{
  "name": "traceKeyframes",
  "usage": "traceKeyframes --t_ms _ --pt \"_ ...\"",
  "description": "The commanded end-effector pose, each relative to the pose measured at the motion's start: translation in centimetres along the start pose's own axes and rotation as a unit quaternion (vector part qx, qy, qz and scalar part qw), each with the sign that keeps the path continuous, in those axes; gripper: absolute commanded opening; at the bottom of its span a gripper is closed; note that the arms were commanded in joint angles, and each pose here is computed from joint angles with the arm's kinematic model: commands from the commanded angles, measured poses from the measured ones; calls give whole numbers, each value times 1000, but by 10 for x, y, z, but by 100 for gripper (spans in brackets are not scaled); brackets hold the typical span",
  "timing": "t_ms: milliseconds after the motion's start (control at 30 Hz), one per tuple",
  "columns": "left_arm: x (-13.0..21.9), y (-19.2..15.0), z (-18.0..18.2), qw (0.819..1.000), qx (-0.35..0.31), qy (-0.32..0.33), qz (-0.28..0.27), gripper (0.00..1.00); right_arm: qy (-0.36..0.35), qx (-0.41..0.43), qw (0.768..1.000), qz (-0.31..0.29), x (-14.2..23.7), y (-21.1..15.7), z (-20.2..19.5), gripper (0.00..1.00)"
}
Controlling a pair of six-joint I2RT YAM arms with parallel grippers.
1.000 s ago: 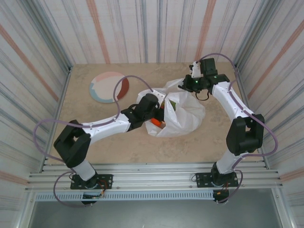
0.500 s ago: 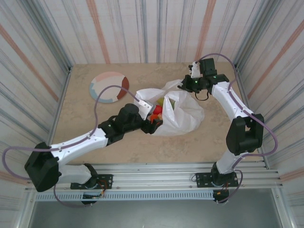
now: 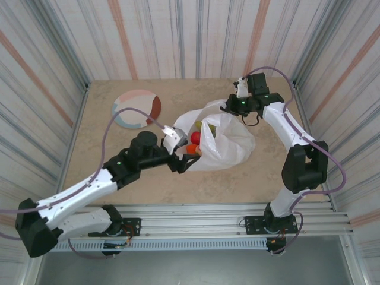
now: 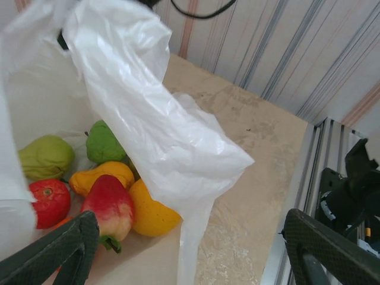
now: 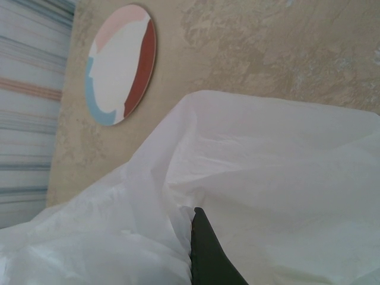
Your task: Place the fruits into the plastic bag
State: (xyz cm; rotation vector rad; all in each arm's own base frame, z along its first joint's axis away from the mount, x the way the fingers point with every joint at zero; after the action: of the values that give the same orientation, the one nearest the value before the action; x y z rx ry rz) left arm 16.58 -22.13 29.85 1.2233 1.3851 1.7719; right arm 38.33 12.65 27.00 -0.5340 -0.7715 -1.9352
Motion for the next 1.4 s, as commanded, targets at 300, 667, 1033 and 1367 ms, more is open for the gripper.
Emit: traceKeyframes --t_ms 300,667,1033,1367 --pt "46 0 58 976 85 194 60 90 6 -10 1000 10 -7 -3 0 0" --pt "-23 0 89 977 90 173 90 80 6 -10 1000 14 -10 -6 1 2" --pt "-31 -2 90 980 101 155 72 4 -23 14 999 -35 20 0 9 35" --pt "-18 -8 93 979 139 142 46 0 -45 95 980 -167 107 -21 42 80"
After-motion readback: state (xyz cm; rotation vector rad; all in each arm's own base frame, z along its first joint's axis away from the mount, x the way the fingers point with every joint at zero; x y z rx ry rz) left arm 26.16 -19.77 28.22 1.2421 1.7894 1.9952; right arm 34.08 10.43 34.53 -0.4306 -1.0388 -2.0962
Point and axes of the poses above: each hand's point on the last joint's axis, 136 mm out from that joint toward the fingers, its own x axis back along the fingers, its own z axis along the line the jaws close on, y = z × x, the point moved 9 cm from there along x, back along the fingers, and after that the axes turned 14 degrees about -x, right-handed, at the moved point
